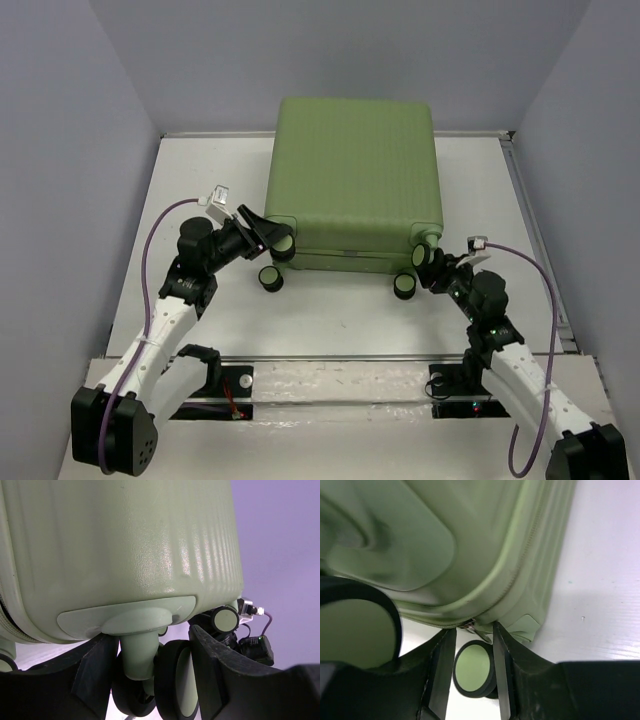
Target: Pack the luggage
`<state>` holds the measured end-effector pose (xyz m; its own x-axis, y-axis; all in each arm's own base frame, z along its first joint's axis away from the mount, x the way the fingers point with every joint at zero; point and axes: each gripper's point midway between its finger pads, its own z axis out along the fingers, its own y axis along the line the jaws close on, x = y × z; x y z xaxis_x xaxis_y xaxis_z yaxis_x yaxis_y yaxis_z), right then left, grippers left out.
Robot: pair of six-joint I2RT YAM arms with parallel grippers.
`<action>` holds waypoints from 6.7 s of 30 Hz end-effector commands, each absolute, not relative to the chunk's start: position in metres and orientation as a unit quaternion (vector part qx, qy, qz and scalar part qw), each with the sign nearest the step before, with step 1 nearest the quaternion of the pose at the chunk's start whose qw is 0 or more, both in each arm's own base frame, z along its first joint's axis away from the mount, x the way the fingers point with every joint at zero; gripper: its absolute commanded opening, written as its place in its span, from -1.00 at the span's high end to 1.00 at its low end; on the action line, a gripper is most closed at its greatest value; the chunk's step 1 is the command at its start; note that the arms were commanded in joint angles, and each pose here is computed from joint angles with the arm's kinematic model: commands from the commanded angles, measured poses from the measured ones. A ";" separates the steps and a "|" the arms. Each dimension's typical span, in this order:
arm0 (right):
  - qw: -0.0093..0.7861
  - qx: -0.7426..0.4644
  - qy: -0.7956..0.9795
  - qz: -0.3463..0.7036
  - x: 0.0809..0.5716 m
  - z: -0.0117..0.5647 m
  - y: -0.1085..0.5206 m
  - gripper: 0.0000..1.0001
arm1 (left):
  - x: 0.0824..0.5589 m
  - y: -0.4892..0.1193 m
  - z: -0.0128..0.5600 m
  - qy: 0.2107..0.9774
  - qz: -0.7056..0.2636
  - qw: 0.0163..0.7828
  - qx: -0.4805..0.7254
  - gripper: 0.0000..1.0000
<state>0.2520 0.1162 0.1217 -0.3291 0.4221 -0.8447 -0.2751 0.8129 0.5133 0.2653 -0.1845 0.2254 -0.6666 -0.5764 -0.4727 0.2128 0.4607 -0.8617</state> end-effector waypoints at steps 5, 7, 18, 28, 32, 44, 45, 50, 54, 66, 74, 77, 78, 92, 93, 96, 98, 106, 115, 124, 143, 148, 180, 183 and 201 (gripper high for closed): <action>0.653 0.025 0.685 0.322 0.263 0.161 0.120 0.40 | 0.256 -0.197 0.263 0.718 -0.546 0.430 -0.040 0.89; 0.663 0.029 0.677 0.318 0.263 0.164 0.117 0.51 | 0.256 -0.196 0.263 0.717 -0.547 0.430 -0.040 0.88; 0.702 0.078 0.589 0.394 0.244 0.203 0.124 0.86 | 0.244 -0.213 0.287 0.681 -0.592 0.429 -0.037 0.89; 0.711 0.008 0.613 0.346 0.247 0.226 0.216 0.86 | 0.227 -0.242 0.311 0.637 -0.654 0.406 -0.042 0.89; 0.703 -0.039 0.622 0.343 0.237 0.223 0.286 0.86 | 0.224 -0.251 0.321 0.628 -0.668 0.398 -0.035 0.89; 0.618 -0.079 0.562 0.544 0.192 0.253 0.462 0.86 | 0.207 -0.257 0.378 0.590 -0.715 0.375 -0.007 0.89; 0.611 -0.078 0.554 0.560 0.187 0.258 0.471 0.86 | 0.204 -0.257 0.388 0.582 -0.723 0.372 -0.009 0.89; 0.609 0.023 0.504 0.612 0.205 0.295 0.503 0.86 | 0.189 -0.252 0.416 0.549 -0.757 0.354 -0.024 0.89; 0.618 0.110 0.474 0.618 0.228 0.317 0.511 0.86 | 0.177 -0.249 0.411 0.535 -0.771 0.341 -0.049 0.89; 0.622 0.158 0.533 0.552 0.227 0.252 0.429 -0.13 | 0.169 -0.238 0.360 0.544 -0.760 0.343 -0.096 0.88; 0.495 0.003 0.767 0.408 0.173 0.156 0.365 -0.83 | 0.181 -0.241 0.304 0.567 -0.742 0.335 -0.124 0.89; 0.459 -0.023 0.797 0.391 0.157 0.151 0.347 -0.89 | 0.183 -0.242 0.301 0.568 -0.741 0.337 -0.122 0.84; 0.455 -0.027 0.804 0.383 0.156 0.151 0.342 -0.90 | 0.183 -0.242 0.303 0.566 -0.742 0.339 -0.120 0.79; 0.540 -0.113 0.758 0.349 0.181 0.243 0.353 -0.96 | 0.182 -0.247 0.271 0.597 -0.725 0.322 -0.118 0.62; 0.545 -0.108 0.755 0.348 0.186 0.248 0.351 -0.97 | 0.182 -0.246 0.269 0.598 -0.724 0.323 -0.119 0.62; 0.554 -0.111 0.750 0.344 0.197 0.259 0.357 -0.98 | 0.181 -0.247 0.269 0.599 -0.724 0.322 -0.116 0.62; 0.557 -0.120 0.745 0.346 0.199 0.268 0.367 -0.98 | 0.181 -0.248 0.268 0.601 -0.723 0.321 -0.114 0.62; 0.590 -0.101 0.750 0.282 0.229 0.268 0.377 -0.55 | 0.177 -0.249 0.260 0.609 -0.721 0.313 -0.108 0.62; 0.609 -0.053 0.744 0.270 0.237 0.271 0.361 0.86 | 0.185 -0.245 0.236 0.666 -0.651 0.355 -0.085 0.35; 0.613 -0.072 0.737 0.276 0.230 0.281 0.351 0.86 | 0.199 -0.149 0.185 0.755 -0.399 0.496 -0.159 0.20; 0.589 -0.076 0.759 0.265 0.234 0.257 0.317 0.86 | 0.209 -0.186 0.164 0.744 -0.406 0.531 -0.021 0.11; 0.587 -0.077 0.760 0.267 0.232 0.258 0.314 0.86 | 0.213 -0.199 0.172 0.740 -0.393 0.545 0.031 0.04; 0.579 -0.081 0.759 0.286 0.223 0.254 0.310 0.86 | 0.251 -0.189 0.151 0.787 -0.267 0.556 0.004 0.89; 0.571 -0.090 0.764 0.286 0.219 0.250 0.307 0.86 | 0.251 -0.169 0.131 0.806 -0.223 0.548 -0.027 0.88; 0.541 -0.117 0.779 0.295 0.206 0.234 0.307 0.86 | 0.324 -0.129 0.163 0.783 -0.054 0.596 -0.171 0.89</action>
<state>0.1980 0.3163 0.2190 -0.4076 0.0790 -0.9097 -0.5342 0.7874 0.3077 0.2767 -0.1993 0.1293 -0.4850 -0.2775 -0.8293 0.1330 0.9139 -0.3836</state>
